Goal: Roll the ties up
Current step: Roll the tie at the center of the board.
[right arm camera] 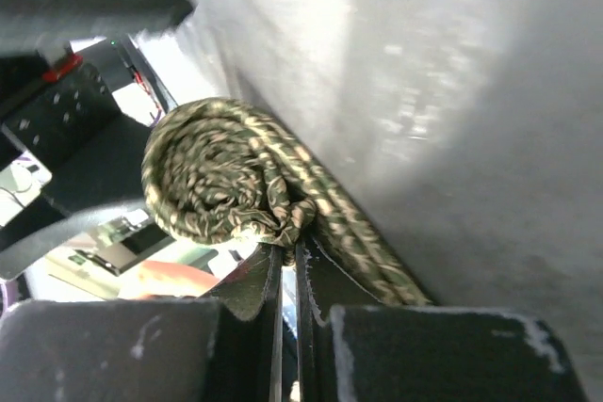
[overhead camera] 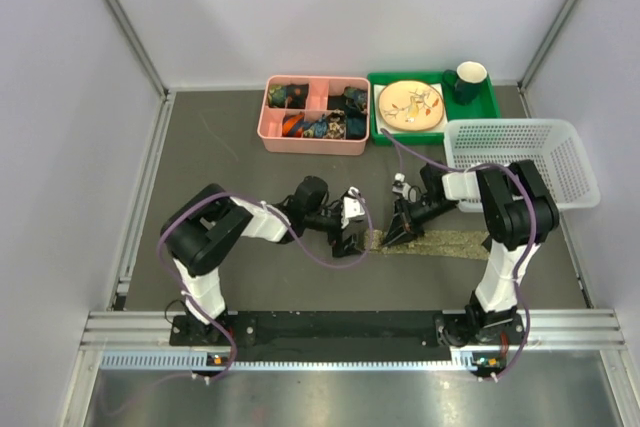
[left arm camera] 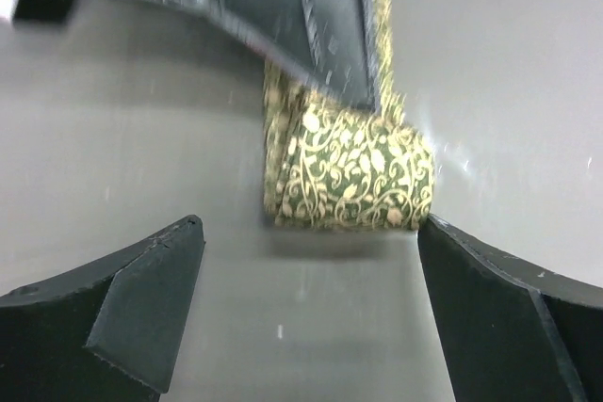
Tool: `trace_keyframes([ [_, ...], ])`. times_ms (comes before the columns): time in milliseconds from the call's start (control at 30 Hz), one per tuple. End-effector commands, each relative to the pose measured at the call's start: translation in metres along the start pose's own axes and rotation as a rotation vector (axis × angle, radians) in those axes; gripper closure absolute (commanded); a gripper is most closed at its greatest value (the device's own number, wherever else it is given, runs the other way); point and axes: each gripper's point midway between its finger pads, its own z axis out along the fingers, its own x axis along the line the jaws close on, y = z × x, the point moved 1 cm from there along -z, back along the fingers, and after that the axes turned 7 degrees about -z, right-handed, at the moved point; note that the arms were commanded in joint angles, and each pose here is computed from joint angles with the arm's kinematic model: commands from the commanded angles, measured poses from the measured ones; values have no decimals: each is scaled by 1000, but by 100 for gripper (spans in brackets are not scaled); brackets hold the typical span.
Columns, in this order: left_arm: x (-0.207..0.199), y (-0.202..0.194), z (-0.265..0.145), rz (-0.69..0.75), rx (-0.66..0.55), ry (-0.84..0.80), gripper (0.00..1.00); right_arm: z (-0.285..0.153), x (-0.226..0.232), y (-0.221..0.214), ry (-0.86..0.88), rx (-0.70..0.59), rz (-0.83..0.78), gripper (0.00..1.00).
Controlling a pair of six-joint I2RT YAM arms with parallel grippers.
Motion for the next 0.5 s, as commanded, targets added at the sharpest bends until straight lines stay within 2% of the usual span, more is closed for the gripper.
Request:
trace_keyframes([
  [0, -9, 44, 12, 133, -217, -92, 2, 2, -31, 5, -118, -5, 1, 100],
  [133, -21, 40, 24, 201, -236, -111, 5, 2, -35, 5, -120, 12, 25, 100],
  [233, -24, 33, 31, 223, -222, -117, 13, 3, -33, 4, -103, 16, 18, 100],
  [267, -23, 29, 32, 229, -208, -115, 24, 3, -32, 5, -93, 13, 11, 100],
  [400, -18, 19, 34, 212, -127, -99, 49, 2, -18, 9, -38, -3, -36, 100],
  [433, -13, 15, 33, 198, -89, -78, 53, 2, -14, 10, -27, -6, -46, 100],
  [467, -15, -1, 30, 170, 2, -81, 58, 2, -10, 12, -21, -8, -61, 100],
])
